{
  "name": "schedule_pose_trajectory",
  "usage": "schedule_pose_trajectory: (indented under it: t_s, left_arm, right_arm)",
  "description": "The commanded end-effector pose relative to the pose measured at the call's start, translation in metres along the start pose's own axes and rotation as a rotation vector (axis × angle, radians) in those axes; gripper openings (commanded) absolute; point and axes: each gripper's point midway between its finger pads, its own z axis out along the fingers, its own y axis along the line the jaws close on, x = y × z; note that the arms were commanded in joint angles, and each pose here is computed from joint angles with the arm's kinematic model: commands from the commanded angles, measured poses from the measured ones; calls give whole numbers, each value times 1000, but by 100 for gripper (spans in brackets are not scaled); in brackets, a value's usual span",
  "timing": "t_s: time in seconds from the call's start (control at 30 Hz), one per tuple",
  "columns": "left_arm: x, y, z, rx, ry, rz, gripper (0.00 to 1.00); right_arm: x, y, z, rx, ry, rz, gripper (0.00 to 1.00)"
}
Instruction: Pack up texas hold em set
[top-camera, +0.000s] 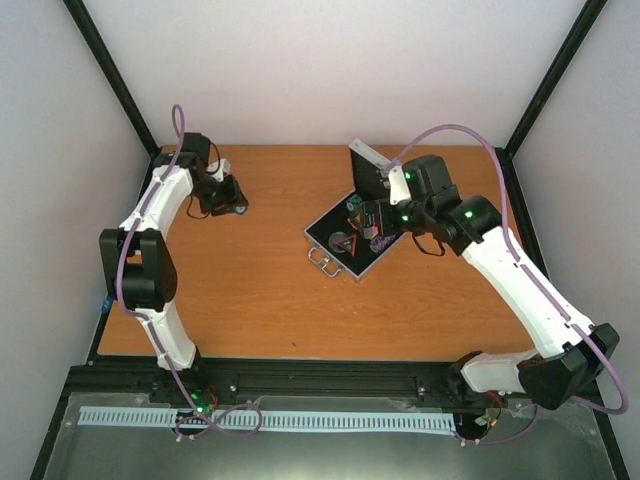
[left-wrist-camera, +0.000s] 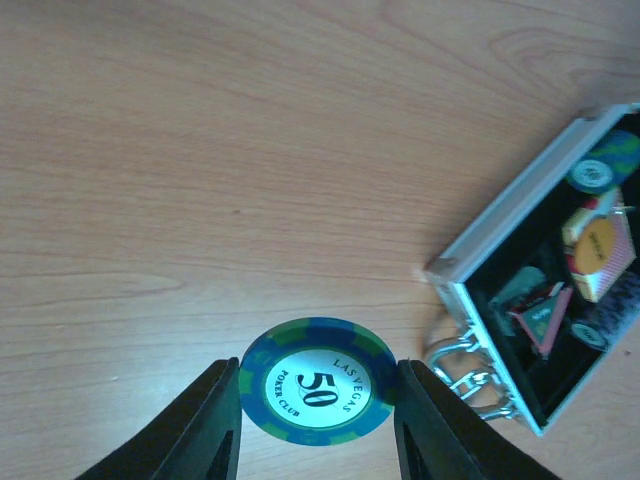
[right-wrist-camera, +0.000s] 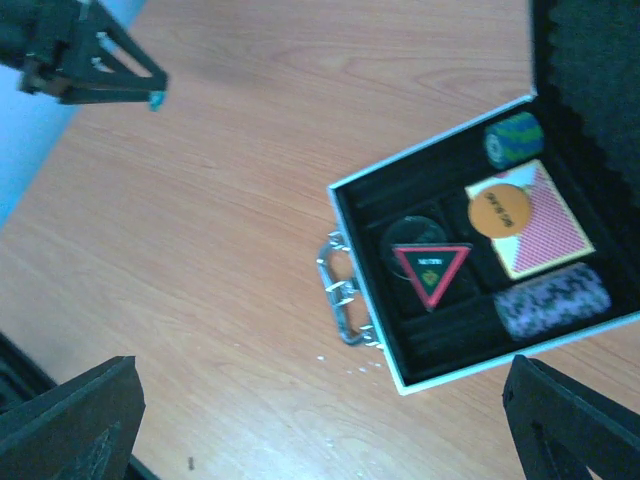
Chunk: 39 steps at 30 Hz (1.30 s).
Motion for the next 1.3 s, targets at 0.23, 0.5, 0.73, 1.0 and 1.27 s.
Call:
schedule_pose_trajectory:
  t_s: [0.23, 0.5, 0.73, 1.0, 1.27]
  left_arm:
    - [-2, -92, -46, 203, -77, 103, 26]
    - [5, -134, -62, 325, -87, 111, 27]
    - [7, -165, -88, 428, -107, 107, 27]
    - [26, -180, -97, 497, -85, 114, 28]
    - [41, -188, -109, 538, -85, 128, 28]
  right_arm:
    - [3, 36, 5, -146, -83, 100, 100]
    - [-2, 47, 28, -151, -170, 126, 100]
    - [-15, 55, 48, -94, -316, 112, 100]
    - [-30, 51, 90, -40, -422, 163, 97]
    - [-52, 77, 103, -72, -475, 125, 93]
